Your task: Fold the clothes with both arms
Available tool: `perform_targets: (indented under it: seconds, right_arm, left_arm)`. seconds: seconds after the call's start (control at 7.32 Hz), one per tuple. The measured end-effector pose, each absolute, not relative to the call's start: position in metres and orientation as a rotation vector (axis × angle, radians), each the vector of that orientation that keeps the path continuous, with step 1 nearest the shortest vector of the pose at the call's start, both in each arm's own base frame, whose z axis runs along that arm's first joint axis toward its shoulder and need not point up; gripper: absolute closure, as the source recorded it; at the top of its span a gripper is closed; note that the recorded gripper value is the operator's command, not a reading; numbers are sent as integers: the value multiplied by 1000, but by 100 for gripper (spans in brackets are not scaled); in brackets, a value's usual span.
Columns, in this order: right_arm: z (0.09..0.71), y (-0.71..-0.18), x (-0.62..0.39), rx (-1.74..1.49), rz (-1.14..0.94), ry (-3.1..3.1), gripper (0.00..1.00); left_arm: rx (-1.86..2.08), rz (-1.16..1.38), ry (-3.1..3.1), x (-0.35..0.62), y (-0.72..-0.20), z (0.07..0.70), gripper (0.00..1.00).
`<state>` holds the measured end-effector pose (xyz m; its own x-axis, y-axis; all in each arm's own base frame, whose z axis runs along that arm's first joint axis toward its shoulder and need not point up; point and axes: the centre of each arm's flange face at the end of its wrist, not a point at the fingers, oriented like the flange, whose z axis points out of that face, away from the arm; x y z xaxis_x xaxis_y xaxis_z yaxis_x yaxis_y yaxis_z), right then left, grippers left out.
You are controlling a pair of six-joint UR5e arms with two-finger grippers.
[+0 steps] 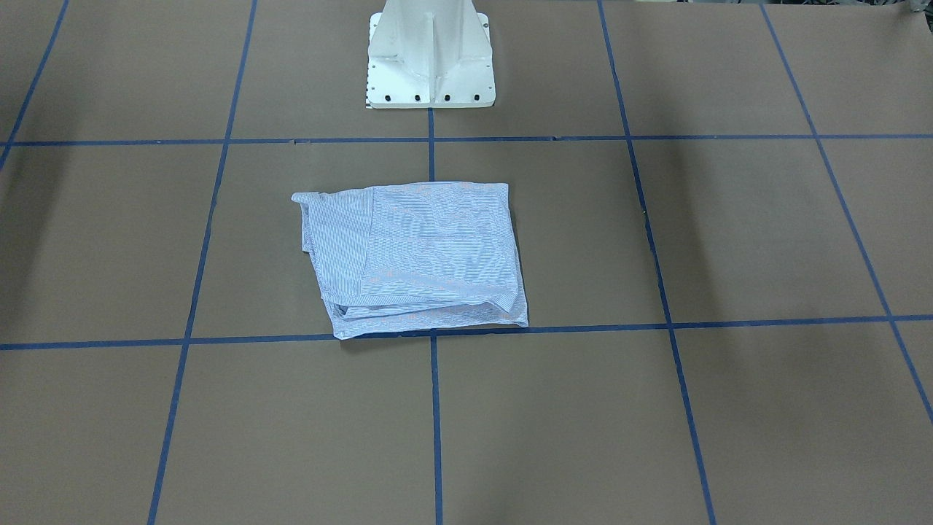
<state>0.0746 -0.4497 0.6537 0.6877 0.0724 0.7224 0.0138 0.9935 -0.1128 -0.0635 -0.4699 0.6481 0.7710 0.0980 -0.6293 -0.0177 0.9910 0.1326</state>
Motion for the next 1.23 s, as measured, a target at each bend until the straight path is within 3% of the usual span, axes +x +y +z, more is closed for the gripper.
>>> perform_targets:
  seconds: [1.23]
  right_arm:
    - [657,-462,62,-50,52,-800,0]
  left_arm:
    - [102,58,750,-58,-462,651,0]
